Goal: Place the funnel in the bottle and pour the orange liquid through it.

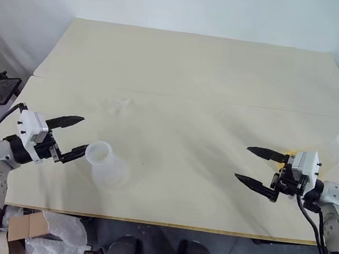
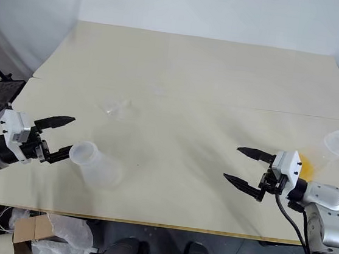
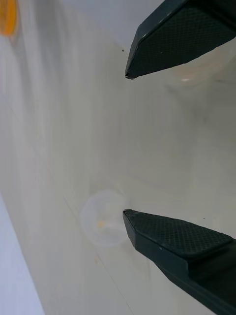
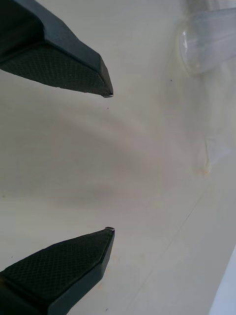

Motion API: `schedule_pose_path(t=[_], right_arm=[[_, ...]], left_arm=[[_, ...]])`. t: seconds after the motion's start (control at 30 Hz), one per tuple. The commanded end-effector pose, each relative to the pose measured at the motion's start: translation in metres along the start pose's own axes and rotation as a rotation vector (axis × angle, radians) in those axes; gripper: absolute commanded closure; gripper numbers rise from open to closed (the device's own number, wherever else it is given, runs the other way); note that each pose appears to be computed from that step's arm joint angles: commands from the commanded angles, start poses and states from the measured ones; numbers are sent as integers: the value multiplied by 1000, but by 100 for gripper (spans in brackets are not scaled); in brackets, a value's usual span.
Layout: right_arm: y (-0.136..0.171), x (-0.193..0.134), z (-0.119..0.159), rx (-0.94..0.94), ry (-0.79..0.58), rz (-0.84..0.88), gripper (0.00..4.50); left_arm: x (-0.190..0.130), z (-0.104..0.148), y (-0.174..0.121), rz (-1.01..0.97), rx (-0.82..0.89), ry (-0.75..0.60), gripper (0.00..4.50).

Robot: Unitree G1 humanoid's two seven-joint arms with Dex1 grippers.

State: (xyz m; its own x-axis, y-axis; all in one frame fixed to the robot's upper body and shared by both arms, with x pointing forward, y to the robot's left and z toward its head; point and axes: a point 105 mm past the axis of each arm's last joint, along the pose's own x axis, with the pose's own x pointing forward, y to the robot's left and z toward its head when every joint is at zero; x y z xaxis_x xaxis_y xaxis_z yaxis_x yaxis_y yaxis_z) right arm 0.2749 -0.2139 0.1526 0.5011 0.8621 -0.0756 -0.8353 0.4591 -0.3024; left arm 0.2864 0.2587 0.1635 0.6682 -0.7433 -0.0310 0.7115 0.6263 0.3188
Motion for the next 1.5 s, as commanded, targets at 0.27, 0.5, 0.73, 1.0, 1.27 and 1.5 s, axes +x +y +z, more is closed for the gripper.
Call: schedule_pose_path(t=[0.27,0.5,0.73,1.0,1.27,1.5], right_arm=[[-8,6,19,-2,-71,-22,7],[11,28,38,-8,-122,111,7],[40,46,58,-94,-152,313,7],[36,44,57,-117,-146,310,7],[26,27,35,-102,-84,211,7],[22,19,32,-93,-63,150,7]], left_arm=[[-8,10,6,55,-61,-70,0],[-49,-22,-4,60,-111,42,0],[-117,-45,-30,160,-198,186,0],[-106,-19,-58,97,-205,131,0],[-50,14,-78,-90,-210,0,0],[-12,15,-74,-147,-185,-68,0]])
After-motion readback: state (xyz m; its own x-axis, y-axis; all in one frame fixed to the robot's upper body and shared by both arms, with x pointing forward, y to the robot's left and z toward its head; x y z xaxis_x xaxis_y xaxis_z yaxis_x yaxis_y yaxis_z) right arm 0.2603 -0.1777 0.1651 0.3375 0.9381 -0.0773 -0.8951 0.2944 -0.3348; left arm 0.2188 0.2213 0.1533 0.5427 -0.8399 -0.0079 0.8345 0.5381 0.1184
